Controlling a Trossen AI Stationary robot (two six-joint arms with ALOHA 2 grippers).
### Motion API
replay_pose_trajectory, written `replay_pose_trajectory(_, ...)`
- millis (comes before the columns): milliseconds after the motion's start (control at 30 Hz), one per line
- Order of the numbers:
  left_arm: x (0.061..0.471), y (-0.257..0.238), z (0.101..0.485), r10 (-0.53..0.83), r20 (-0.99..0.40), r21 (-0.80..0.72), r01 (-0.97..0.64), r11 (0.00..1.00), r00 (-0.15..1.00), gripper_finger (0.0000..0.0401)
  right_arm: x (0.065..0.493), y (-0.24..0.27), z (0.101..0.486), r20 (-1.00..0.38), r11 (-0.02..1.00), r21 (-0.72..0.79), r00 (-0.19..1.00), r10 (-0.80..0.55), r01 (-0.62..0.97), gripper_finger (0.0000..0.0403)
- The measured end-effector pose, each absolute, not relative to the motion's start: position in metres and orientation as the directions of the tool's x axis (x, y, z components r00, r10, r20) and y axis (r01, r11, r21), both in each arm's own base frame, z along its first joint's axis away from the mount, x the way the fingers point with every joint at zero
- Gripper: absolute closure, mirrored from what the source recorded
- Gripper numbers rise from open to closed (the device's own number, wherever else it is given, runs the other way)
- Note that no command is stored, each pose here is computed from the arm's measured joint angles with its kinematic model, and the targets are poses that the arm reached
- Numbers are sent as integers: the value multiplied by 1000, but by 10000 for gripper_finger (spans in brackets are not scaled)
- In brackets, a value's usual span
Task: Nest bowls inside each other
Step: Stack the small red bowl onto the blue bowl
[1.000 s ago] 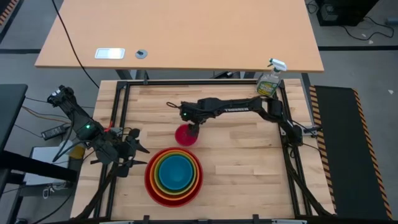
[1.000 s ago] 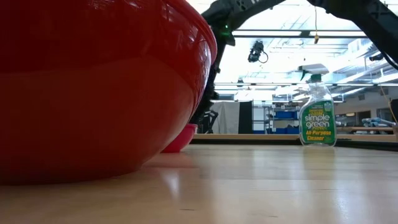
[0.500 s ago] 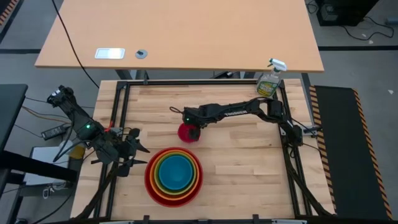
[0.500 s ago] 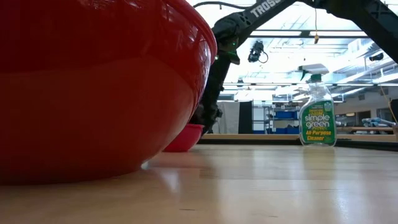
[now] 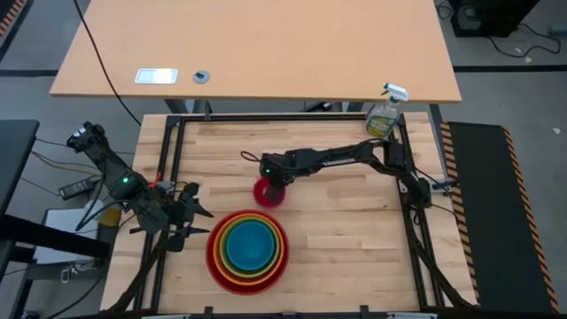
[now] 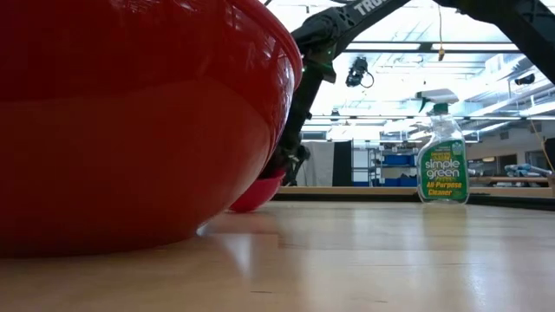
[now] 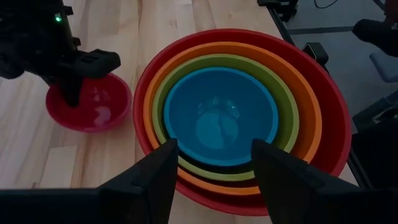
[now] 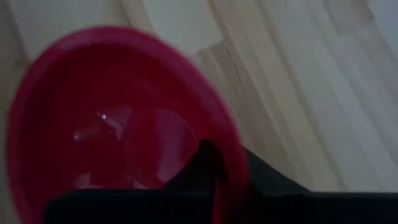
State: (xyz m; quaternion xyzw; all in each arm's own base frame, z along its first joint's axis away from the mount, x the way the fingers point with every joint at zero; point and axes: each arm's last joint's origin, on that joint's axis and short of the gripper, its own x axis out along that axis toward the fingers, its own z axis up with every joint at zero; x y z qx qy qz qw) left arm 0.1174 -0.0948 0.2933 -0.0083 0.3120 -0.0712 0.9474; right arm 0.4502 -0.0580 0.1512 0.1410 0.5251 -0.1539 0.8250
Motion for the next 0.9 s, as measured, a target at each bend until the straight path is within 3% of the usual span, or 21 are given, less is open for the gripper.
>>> replay_pose_trajectory(67, 117, -95, 293, -140, -590, -60, 130, 990, 795, 196, 449, -58, 158, -907, 914, 83, 411, -96, 398, 384)
replay_pose_trajectory(500, 117, -95, 293, -138, -593, -57, 130, 990, 793, 196, 421, -60, 223, -886, 904, 31, 430, -172, 426, 381)
replay_pose_trajectory(700, 117, -95, 293, -138, -593, -56, 130, 990, 793, 196, 416, -36, 263, -812, 925, 154, 578, -81, 347, 376)
replay_pose_trajectory(900, 118, -93, 293, -88, -577, -12, 99, 995, 812, 195, 430, 22, 268, -722, 962, 212, 691, 36, 172, 375)
